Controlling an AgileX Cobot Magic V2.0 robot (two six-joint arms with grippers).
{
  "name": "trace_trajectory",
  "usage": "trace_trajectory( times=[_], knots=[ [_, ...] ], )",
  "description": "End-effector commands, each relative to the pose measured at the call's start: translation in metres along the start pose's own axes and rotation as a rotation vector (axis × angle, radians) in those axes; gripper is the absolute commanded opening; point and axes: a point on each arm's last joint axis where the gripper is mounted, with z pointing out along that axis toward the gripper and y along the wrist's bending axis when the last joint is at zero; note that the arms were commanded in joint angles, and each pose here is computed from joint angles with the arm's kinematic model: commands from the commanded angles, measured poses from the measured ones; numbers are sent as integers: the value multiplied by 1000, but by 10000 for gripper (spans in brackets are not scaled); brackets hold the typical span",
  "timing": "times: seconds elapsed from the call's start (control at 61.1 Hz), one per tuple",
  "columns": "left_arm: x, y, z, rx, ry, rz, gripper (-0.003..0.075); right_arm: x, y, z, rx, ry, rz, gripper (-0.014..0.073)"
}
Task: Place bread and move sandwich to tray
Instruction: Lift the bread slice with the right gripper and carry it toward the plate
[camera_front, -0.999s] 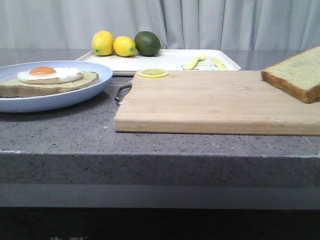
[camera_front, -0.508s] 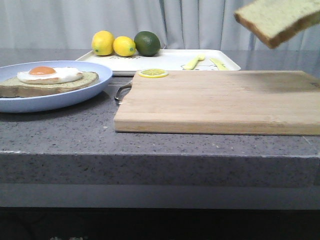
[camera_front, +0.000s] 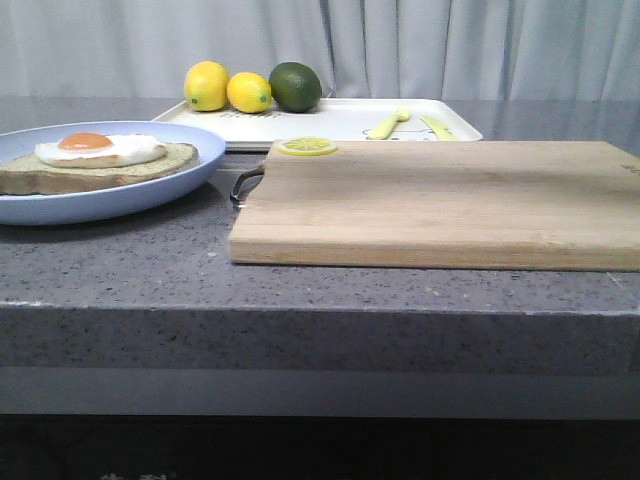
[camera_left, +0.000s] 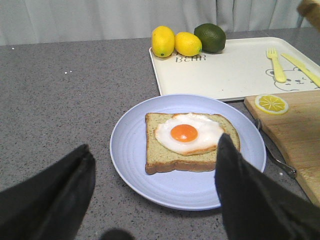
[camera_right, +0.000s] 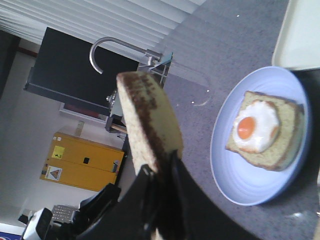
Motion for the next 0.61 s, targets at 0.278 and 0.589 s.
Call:
trace_trajectory(
  times=[0.278, 0.589],
  knots=[
    [-15, -1, -2, 12, -94, 4, 491, 52, 21, 90, 52, -91, 168, -41],
    [-15, -1, -2, 12, -94, 4, 491, 58, 11, 156, 85, -78, 340, -41]
  ],
)
